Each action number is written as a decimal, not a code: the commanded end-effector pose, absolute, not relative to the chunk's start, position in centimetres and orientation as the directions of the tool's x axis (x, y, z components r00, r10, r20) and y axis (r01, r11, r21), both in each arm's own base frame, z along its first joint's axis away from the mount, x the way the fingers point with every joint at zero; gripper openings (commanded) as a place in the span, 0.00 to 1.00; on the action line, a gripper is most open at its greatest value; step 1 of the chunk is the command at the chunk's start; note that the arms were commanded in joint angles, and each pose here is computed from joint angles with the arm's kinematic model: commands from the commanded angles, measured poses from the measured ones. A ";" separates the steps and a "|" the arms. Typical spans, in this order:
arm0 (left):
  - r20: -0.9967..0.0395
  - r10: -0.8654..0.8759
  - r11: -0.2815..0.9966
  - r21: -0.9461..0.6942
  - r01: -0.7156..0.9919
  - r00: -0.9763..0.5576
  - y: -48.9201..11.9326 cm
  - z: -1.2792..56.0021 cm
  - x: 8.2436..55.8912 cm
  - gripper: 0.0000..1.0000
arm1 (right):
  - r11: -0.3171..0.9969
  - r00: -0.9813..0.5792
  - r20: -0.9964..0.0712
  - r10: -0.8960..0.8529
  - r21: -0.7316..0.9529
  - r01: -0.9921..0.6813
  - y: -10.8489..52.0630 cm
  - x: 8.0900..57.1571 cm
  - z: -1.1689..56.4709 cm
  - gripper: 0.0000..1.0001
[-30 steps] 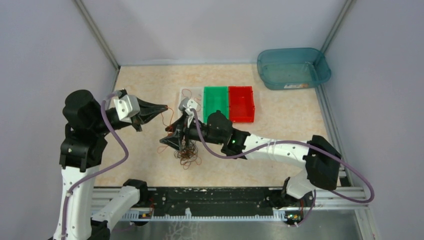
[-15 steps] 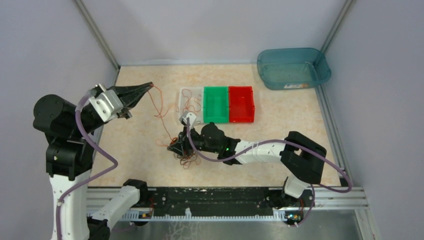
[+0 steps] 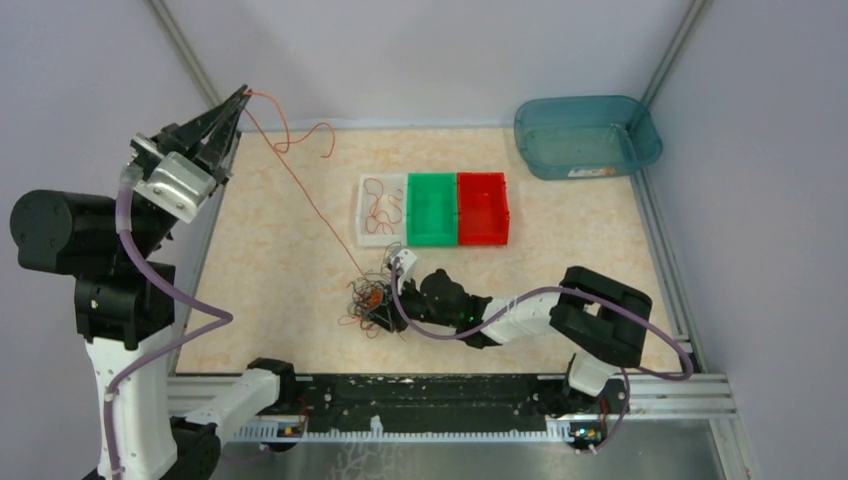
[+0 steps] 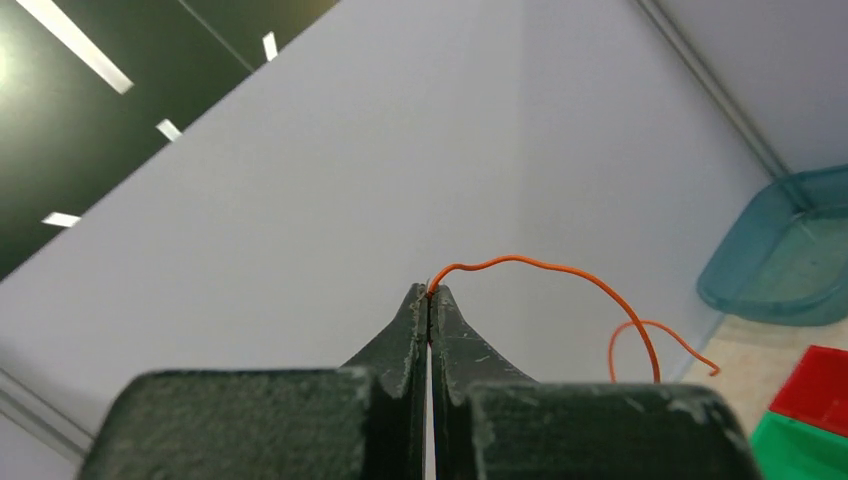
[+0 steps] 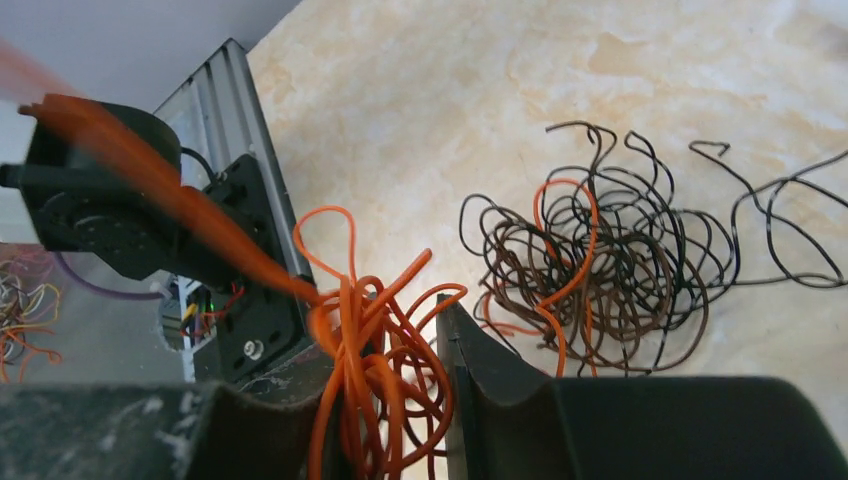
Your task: Untangle the cables
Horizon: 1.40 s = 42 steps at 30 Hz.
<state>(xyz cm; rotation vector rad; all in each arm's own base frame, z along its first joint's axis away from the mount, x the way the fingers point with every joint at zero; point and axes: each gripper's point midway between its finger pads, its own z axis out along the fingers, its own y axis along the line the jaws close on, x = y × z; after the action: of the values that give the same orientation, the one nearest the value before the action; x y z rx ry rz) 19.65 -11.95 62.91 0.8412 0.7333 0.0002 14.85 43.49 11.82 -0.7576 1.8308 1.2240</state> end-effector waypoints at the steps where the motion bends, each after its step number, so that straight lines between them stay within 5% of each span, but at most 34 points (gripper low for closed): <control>1: -0.423 0.345 0.727 0.685 0.046 0.838 -10.1 68.9 18.4 0.00 | 0.377 -0.512 -0.859 -0.004 0.473 -0.796 42.9 15.0 11.3 0.27; 12: -0.159 0.483 0.768 0.550 -0.329 0.861 -6.5 77.1 15.6 0.00 | 0.460 -0.540 -0.841 -0.011 0.476 -0.750 39.4 14.7 7.5 0.37; 26: 0.050 0.642 0.709 0.340 -0.618 0.765 -3.4 82.0 11.0 0.00 | 0.513 -0.552 -0.831 0.065 0.502 -0.696 36.3 14.8 6.9 0.27; 33: -0.093 0.502 0.758 0.525 -0.386 0.860 -6.3 78.5 15.0 0.00 | 0.471 -0.474 -0.870 0.136 0.478 -0.742 35.7 14.9 13.9 0.50; 38: -0.423 0.312 0.754 0.655 0.049 0.851 -10.3 72.6 19.8 0.00 | 0.444 -0.385 -0.910 0.156 0.413 -0.795 34.5 14.5 20.7 0.72; 42: -0.621 0.194 0.710 0.623 0.328 0.759 -12.9 66.0 21.9 0.00 | 0.397 -0.317 -0.933 0.173 0.360 -0.844 34.5 14.1 24.8 0.74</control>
<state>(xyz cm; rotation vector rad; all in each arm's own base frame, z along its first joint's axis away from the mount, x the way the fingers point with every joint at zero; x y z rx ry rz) 18.60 -9.31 73.80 0.6681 0.4615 0.2349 14.52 34.35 21.52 -0.5288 1.6276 1.1816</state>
